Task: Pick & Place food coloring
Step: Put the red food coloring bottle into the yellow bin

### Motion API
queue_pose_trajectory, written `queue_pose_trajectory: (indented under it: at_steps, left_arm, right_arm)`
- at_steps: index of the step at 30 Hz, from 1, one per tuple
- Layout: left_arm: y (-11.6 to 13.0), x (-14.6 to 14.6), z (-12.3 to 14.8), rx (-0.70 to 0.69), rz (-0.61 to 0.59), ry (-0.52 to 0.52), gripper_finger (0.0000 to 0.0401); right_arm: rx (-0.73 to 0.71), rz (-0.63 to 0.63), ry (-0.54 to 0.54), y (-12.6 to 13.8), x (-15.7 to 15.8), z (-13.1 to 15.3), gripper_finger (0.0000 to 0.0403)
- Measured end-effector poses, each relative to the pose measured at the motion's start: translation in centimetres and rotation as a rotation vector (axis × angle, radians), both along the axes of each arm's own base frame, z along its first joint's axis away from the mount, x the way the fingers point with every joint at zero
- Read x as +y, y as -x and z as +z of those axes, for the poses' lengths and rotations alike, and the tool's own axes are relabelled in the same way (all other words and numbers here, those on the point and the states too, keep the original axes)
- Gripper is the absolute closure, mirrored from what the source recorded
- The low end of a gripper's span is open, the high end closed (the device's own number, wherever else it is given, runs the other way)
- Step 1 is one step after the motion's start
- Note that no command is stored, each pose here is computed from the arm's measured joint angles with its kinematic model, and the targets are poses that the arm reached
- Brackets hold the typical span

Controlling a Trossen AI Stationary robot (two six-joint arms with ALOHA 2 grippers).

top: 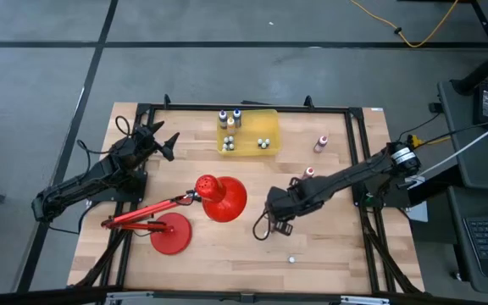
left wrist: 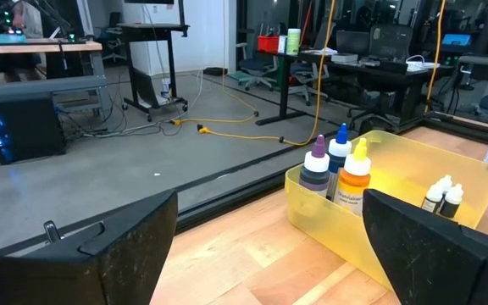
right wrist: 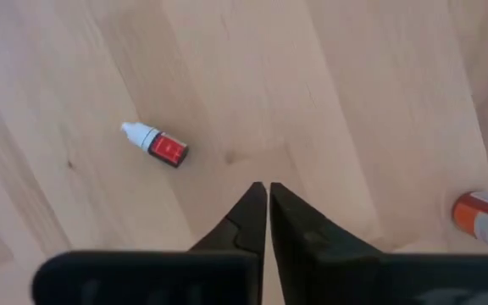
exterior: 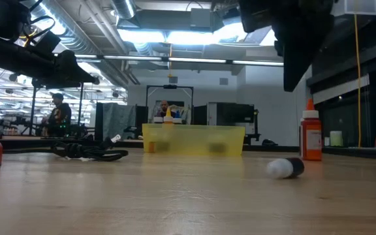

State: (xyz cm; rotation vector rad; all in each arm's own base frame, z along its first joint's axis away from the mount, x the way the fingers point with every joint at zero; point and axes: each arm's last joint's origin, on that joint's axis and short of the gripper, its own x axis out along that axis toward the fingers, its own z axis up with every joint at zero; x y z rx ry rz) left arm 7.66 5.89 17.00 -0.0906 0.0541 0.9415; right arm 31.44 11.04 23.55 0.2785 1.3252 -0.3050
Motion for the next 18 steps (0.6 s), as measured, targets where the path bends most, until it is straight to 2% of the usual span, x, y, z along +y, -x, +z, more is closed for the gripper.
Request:
queue_pose_trajectory:
  at_steps: [5,11,15,18]
  left_arm:
    - [0.0,0.0,0.0,0.0,0.0,0.0,0.0038]
    - [0.0,0.0,0.0,-0.001,0.0,0.0,0.0036]
    - [0.0,0.0,0.0,-0.001,0.0,0.0,0.0038]
    - [0.0,0.0,0.0,0.0,0.0,0.0,0.0037]
  right_arm:
    - [0.012,0.016,-0.031,-0.2,-0.6,0.0,0.0378]
    - [0.022,0.264,-0.076,-0.1,0.4,0.1,0.0377]
    - [0.053,0.361,-0.104,0.8,2.0,0.0,0.037]
    - [0.058,0.425,-0.091,1.4,3.2,0.0,0.0347]
